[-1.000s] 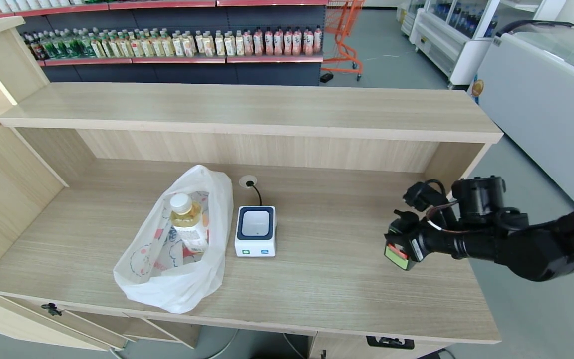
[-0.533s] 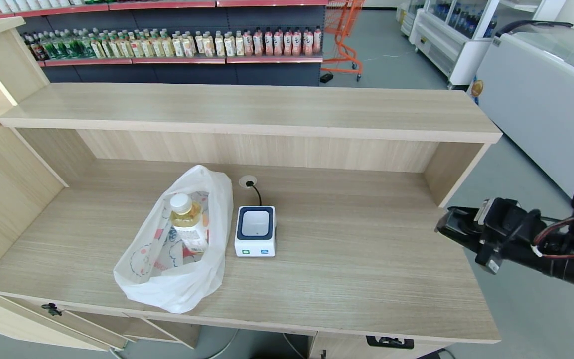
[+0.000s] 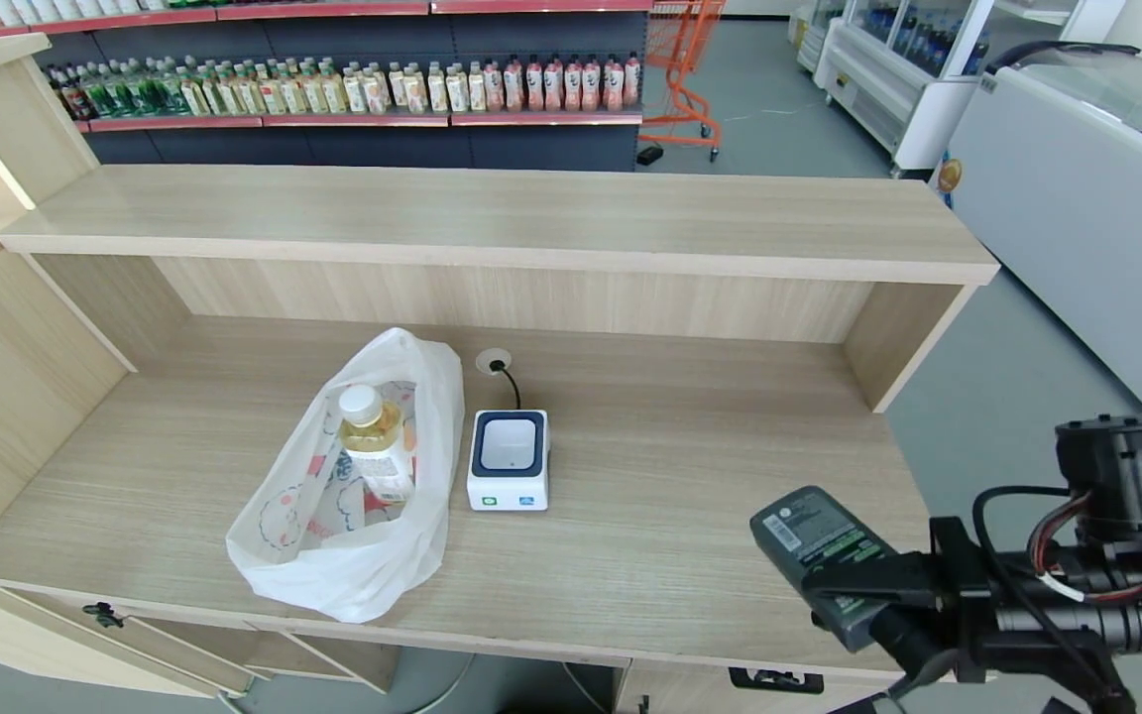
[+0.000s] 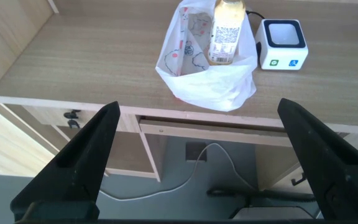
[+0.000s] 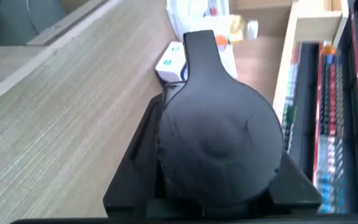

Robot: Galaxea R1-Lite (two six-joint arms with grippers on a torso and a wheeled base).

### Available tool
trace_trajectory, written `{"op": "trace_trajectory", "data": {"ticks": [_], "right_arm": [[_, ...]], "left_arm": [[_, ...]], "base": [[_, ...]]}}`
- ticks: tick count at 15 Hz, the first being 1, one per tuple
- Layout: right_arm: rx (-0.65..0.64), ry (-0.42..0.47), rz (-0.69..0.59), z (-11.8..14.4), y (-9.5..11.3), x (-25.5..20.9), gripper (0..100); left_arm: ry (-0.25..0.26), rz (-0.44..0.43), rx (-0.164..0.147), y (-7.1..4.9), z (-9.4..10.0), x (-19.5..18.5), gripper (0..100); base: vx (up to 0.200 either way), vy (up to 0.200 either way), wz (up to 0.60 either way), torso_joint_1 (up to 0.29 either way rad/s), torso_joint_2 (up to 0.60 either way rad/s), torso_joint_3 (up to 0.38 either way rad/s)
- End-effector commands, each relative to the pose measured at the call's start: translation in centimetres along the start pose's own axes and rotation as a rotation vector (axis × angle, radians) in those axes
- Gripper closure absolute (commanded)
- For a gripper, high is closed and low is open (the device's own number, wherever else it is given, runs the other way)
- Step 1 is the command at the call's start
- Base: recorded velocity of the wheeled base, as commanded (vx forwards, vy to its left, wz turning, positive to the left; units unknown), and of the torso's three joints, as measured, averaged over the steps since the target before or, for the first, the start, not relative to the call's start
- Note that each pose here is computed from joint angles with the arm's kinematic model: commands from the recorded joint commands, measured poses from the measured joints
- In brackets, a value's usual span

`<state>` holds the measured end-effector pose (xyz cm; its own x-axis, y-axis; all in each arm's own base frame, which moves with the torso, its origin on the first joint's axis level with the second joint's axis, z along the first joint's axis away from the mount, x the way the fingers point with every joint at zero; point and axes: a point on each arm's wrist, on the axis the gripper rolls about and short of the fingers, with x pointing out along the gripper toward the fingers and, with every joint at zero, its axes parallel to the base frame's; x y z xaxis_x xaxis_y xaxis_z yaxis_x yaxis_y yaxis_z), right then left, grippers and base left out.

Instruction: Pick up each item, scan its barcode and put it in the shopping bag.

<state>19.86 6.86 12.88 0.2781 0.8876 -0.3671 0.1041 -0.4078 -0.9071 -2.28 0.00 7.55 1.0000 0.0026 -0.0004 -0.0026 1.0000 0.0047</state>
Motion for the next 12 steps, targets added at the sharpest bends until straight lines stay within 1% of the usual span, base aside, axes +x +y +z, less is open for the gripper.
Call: {"op": "trace_trajectory", "data": {"ticks": [1,2,3,6,7,8,10,12], "right_arm": [[-0.082,-0.092,0.015,1.6,0.0,0.4,100],[-0.125,-0.116,0.027,2.1,0.3,0.3,100],[-0.164,-0.122,0.021,2.4,0.3,0.2,100],[-0.287,-0.197,-0.048,3.2,-0.1,0.7,100],[-0.299,-0.21,-0.061,3.4,-0.2,0.8,100],[-0.305,-0.24,-0.073,4.1,0.0,0.8,100],[-0.35,-0.257,-0.094,5.1,-0.1,0.5,100],[-0.384,-0.261,-0.131,5.4,-0.6,0.0,100]], "left_arm": [[0.0,0.001,0.0,0.0,0.0,0.0,0],[0.0,0.001,0.0,0.0,0.0,0.0,0],[0.0,0.001,0.0,0.0,0.0,0.0,0],[0.0,0.001,0.0,0.0,0.0,0.0,0],[0.0,0.001,0.0,0.0,0.0,0.0,0],[0.0,0.001,0.0,0.0,0.0,0.0,0],[0.001,0.001,0.0,0.0,0.0,0.0,0],[0.0,-0.001,0.0,0.0,0.0,0.0,0]], "base": [[0.0,0.0,0.0,0.0,0.0,0.0],[0.0,0.0,0.0,0.0,0.0,0.0],[0.0,0.0,0.0,0.0,0.0,0.0],[0.0,0.0,0.0,0.0,0.0,0.0],[0.0,0.0,0.0,0.0,0.0,0.0],[0.0,0.0,0.0,0.0,0.0,0.0],[0.0,0.0,0.0,0.0,0.0,0.0],[0.0,0.0,0.0,0.0,0.0,0.0]]}}
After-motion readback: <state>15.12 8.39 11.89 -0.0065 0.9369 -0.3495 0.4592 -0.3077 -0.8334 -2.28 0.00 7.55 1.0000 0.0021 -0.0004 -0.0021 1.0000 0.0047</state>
